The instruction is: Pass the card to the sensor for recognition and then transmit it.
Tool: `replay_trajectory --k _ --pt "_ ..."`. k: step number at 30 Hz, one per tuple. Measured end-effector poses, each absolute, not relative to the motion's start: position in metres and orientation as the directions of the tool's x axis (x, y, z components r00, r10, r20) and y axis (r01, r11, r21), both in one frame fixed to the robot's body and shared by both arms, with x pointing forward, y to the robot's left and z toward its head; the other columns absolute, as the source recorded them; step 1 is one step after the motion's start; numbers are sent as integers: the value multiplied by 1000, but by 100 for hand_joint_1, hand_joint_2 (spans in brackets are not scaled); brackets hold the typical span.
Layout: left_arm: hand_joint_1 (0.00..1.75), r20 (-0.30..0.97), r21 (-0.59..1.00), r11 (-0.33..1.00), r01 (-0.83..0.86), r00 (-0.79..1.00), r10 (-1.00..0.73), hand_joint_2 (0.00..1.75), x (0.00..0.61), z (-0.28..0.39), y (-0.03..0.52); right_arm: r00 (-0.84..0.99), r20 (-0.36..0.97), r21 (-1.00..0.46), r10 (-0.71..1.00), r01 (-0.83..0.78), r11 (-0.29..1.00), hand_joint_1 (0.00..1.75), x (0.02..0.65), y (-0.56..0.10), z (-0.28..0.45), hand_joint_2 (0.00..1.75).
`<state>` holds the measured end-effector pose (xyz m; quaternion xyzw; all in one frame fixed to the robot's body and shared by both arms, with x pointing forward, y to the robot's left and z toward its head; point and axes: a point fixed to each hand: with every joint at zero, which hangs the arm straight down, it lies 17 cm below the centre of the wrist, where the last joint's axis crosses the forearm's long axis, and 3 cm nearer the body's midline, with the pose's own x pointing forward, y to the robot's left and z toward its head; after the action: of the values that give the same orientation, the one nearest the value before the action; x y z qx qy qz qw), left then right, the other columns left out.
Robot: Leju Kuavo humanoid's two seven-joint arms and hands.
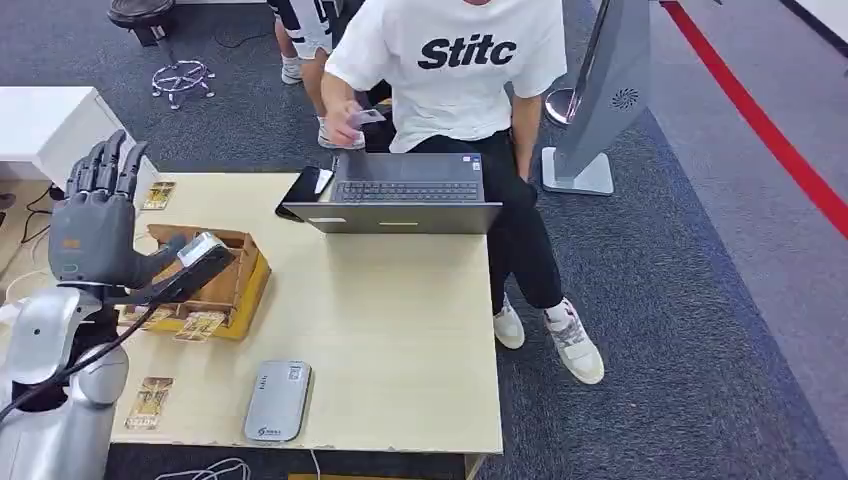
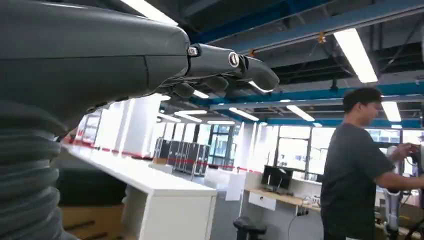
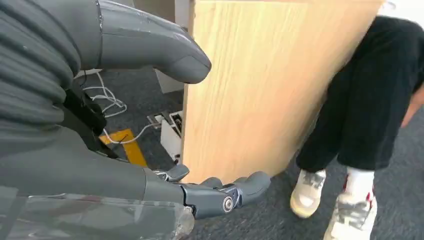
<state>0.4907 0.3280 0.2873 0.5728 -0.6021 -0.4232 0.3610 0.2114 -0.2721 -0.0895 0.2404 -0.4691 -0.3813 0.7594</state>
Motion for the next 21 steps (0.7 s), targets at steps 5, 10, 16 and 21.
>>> replay_trajectory --k 5,10,16,21 --pt "0 -145 924 -91 -372 -119 -982 175 505 285 315 257 514 725 -819 381 574 0 208 -275 -97 175" --pt "0 -183 920 -120 -374 -136 -974 175 509 287 309 253 505 726 -826 394 564 0 206 -276 -101 175" --pt "0 -195 922 -132 -364 -143 -970 175 511 283 306 246 493 729 -834 405 551 0 205 -276 -103 175" --pt "175 -193 925 -128 -358 -153 -969 175 512 279 303 237 485 732 -842 416 539 0 203 -276 -105 175"
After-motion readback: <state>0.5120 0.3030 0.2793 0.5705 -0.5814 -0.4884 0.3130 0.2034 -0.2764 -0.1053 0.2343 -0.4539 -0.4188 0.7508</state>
